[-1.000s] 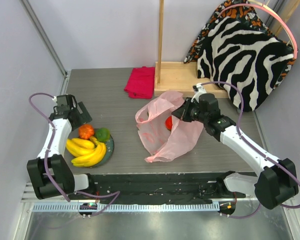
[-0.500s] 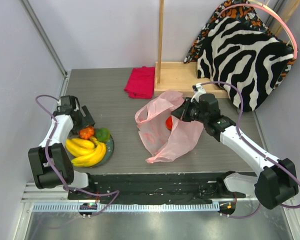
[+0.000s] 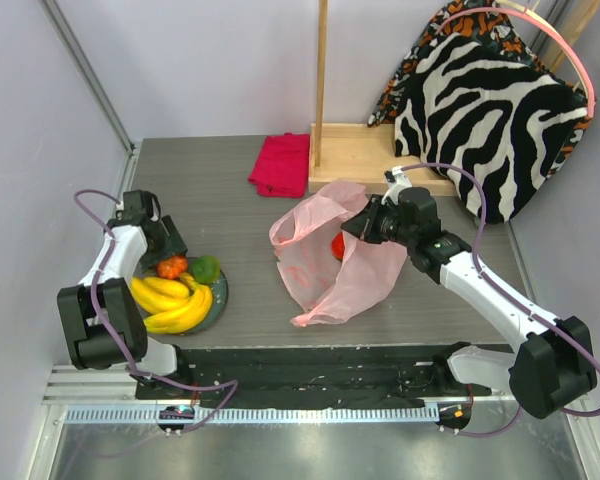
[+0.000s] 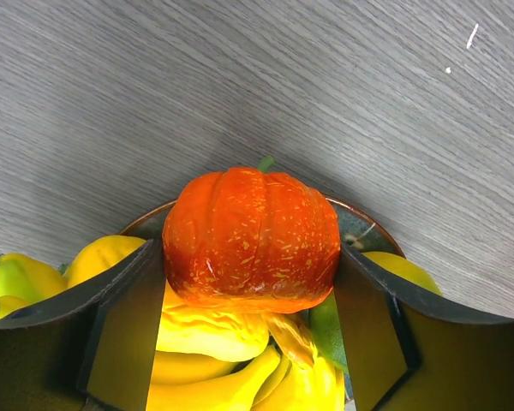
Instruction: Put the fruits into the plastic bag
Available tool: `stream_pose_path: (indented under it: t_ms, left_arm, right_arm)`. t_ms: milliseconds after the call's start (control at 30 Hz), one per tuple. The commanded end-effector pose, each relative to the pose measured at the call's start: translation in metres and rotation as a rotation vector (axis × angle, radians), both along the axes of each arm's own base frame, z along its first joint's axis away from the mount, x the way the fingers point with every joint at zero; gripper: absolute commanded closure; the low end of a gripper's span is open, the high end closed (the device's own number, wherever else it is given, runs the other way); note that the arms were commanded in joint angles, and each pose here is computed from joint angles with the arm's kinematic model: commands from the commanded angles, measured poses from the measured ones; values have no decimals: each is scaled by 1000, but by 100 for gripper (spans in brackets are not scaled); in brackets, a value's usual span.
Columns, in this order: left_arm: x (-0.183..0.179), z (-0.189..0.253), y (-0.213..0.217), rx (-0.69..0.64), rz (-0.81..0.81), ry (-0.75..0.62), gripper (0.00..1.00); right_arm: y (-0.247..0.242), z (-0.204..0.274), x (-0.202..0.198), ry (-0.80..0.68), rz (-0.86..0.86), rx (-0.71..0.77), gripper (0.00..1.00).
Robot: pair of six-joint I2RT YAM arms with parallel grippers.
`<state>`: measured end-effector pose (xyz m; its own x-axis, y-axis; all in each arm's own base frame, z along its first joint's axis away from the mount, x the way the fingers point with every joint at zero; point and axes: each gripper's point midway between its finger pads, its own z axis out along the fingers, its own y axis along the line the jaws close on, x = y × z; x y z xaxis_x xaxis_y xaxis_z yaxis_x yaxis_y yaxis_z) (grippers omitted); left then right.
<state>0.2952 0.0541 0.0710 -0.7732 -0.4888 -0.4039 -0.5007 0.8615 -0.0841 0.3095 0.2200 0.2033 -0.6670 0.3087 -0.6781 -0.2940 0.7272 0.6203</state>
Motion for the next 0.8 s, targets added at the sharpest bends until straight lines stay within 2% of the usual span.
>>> stream_pose_path:
  t_ms: [0, 400, 600, 767]
  left_arm:
    - [9, 17, 6, 29, 1, -50, 37]
    - [17, 56, 4, 45, -1, -240, 44]
    - [30, 108, -23, -25, -130, -500, 46]
    - [52, 165, -38, 4, -198, -684, 47]
  right_arm:
    - [2, 18, 3, -60, 2, 40, 99]
    - [1, 19, 2, -63, -1, 41, 99]
    - [0, 21, 3, -65, -9, 32, 99]
    - [-1, 22, 5, -66, -14, 29, 99]
